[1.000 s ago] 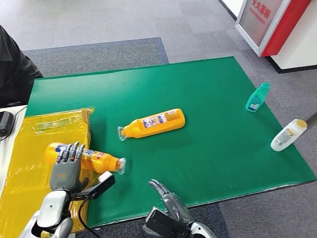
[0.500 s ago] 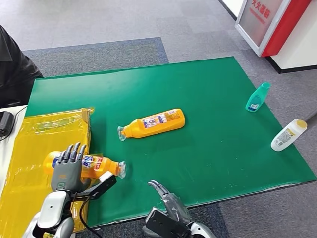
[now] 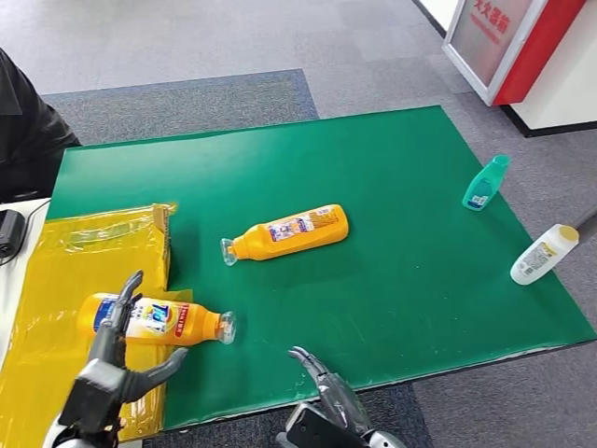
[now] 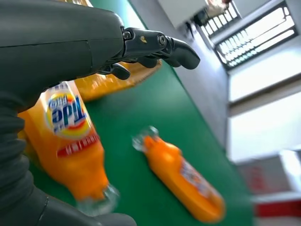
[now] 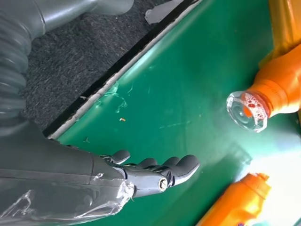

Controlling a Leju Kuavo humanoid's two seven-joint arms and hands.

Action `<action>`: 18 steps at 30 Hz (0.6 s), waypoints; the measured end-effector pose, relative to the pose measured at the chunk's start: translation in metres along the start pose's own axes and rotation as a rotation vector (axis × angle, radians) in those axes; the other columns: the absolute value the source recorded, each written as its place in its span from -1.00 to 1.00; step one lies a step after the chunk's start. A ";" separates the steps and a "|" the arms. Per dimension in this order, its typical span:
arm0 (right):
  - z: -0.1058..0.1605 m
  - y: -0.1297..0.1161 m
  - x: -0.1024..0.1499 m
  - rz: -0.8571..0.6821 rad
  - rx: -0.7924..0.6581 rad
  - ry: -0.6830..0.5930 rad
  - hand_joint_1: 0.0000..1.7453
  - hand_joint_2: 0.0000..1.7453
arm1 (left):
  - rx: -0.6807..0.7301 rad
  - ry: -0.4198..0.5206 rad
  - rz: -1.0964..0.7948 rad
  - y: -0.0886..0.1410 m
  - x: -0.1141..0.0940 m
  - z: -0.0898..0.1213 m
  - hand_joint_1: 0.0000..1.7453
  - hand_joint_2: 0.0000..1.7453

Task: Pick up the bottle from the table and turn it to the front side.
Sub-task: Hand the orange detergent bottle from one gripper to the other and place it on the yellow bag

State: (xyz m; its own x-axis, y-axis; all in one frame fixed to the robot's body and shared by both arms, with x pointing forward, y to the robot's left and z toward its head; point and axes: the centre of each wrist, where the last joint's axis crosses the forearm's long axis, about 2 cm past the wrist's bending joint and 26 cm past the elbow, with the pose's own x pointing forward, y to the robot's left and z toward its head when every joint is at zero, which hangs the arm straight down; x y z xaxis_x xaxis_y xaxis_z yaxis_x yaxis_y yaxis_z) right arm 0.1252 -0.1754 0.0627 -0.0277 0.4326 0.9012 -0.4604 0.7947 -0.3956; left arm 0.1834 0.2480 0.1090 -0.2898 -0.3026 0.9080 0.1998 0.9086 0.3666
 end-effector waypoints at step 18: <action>0.011 -0.009 0.019 -0.135 -0.120 -0.168 -1.00 1.00 | -0.033 -0.063 0.556 -0.019 -0.007 0.077 -1.00 1.00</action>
State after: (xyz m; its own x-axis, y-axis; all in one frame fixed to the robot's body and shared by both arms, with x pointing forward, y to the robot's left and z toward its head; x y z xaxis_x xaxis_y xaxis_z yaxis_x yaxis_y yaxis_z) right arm 0.1190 -0.1791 0.0854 -0.1252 0.2504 0.9600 -0.3612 0.8897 -0.2792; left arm 0.1097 0.2551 0.0800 -0.1878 0.2379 0.9530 0.3676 0.9167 -0.1564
